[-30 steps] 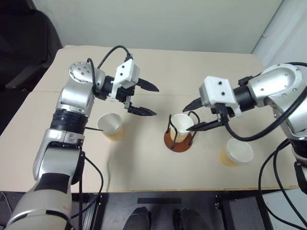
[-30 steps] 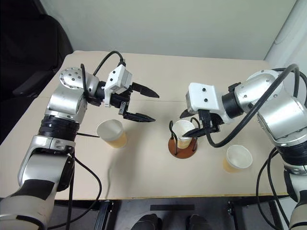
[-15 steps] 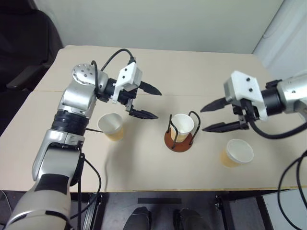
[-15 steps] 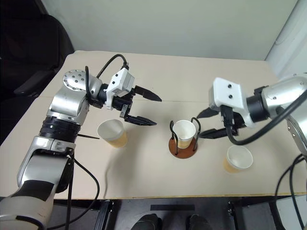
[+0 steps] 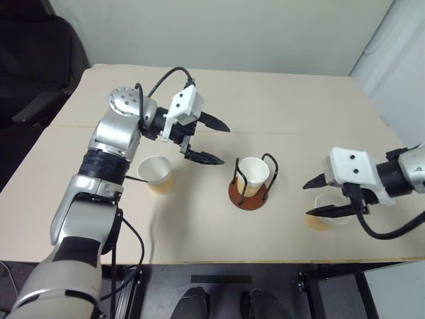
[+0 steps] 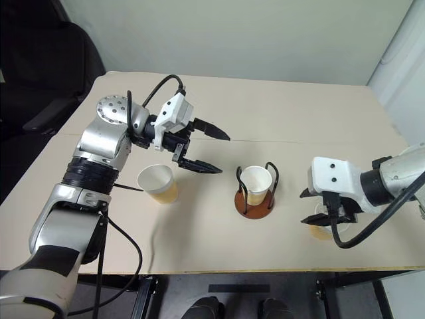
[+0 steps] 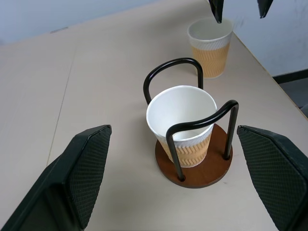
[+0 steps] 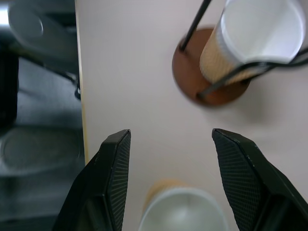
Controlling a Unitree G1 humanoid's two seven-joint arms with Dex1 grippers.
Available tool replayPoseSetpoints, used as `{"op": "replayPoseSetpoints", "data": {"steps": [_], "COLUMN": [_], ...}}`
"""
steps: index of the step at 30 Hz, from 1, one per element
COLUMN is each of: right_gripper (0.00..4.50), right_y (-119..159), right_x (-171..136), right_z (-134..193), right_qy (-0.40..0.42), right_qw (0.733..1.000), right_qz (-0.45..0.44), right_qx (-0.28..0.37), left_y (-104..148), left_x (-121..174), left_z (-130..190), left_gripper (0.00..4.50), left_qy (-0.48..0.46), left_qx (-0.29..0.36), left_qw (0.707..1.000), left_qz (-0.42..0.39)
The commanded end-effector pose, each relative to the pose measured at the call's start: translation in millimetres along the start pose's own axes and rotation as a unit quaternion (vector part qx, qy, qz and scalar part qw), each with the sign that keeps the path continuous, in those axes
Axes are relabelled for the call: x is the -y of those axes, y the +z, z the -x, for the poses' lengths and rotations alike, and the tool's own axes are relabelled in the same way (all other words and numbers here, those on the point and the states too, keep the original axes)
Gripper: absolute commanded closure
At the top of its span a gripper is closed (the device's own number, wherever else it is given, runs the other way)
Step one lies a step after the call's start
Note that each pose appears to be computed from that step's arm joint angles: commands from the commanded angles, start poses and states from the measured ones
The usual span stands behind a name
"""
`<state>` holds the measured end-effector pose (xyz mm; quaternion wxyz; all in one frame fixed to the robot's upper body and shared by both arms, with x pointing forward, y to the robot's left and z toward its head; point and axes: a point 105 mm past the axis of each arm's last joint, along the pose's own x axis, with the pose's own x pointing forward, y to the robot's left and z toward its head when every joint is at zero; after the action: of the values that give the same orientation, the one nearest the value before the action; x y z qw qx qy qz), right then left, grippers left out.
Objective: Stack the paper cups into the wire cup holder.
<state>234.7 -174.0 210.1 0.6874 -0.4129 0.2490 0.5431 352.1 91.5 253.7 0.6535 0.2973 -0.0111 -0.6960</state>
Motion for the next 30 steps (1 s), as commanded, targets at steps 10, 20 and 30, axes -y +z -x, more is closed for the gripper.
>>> {"op": "replayPoseSetpoints", "data": {"steps": [10, 20, 30], "right_gripper": [1.83, 1.83, 1.83], "right_y": [-25, -46, -54], "right_x": [-5, 7, 1], "right_z": [2, 4, -1], "right_qy": [-0.008, -0.019, 0.004], "right_qw": [0.998, 0.996, 0.995], "right_qz": [0.026, 0.029, 0.029], "right_qx": [-0.052, -0.083, -0.094], "left_y": [17, 21, 22], "left_x": [2, 14, 16], "left_z": [2, 2, 3], "left_gripper": [0.0, 0.0, 0.0], "left_qy": [-0.024, -0.054, -0.056], "left_qx": [0.011, 0.008, 0.011], "left_qw": [0.999, 0.998, 0.998], "left_qz": [-0.033, -0.037, -0.037]}}
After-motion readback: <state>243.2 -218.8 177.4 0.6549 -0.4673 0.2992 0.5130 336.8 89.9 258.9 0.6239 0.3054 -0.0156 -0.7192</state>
